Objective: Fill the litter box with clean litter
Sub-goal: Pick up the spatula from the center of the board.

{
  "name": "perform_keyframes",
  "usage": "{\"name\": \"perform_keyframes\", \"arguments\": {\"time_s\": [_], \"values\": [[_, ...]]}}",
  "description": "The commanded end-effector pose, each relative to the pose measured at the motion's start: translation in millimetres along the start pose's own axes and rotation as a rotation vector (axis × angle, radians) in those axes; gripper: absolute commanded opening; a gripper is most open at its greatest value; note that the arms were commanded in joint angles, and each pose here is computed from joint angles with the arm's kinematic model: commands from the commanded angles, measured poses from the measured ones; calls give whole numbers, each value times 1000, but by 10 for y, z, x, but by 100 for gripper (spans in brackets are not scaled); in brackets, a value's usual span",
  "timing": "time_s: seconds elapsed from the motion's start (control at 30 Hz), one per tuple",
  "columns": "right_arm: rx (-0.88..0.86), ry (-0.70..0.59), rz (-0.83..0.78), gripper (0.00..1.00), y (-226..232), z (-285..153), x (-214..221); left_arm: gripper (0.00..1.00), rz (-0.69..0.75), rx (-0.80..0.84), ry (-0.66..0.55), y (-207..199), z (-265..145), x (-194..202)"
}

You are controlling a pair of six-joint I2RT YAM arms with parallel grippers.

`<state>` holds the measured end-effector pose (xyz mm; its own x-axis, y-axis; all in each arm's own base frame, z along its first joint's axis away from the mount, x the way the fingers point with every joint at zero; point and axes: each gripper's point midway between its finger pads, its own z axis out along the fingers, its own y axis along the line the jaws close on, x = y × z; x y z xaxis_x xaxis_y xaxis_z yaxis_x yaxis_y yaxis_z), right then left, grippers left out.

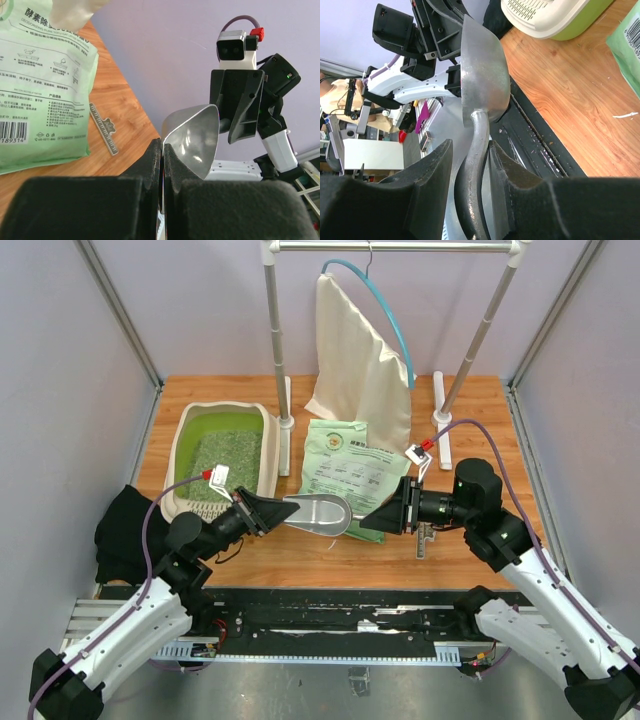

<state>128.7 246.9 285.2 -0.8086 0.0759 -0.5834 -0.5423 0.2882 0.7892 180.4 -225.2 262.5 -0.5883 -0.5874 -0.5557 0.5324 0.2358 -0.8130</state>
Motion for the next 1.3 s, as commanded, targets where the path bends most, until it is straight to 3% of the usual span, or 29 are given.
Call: {"name": "perform_keyframes", "arguments": {"time_s": [0.0,0.33,0.7,1.13,1.27], "values": [[-58,6,-39,36,117,-2,2,0,22,57,-52,-192,10,-151],[-6,-32,-98,33,83,-6,-54,1,2,41,-67,-161,7,-169],[1,-15,-128,38,107,40,-67,0,-25,63,-92,-185,-22,-188],[7,-34,-126,27,160,21,-131,1,-21,68,-73,-218,18,-184],[-4,-34,-115,32,164,24,-112,1,-21,69,-79,-218,22,-196]]}}
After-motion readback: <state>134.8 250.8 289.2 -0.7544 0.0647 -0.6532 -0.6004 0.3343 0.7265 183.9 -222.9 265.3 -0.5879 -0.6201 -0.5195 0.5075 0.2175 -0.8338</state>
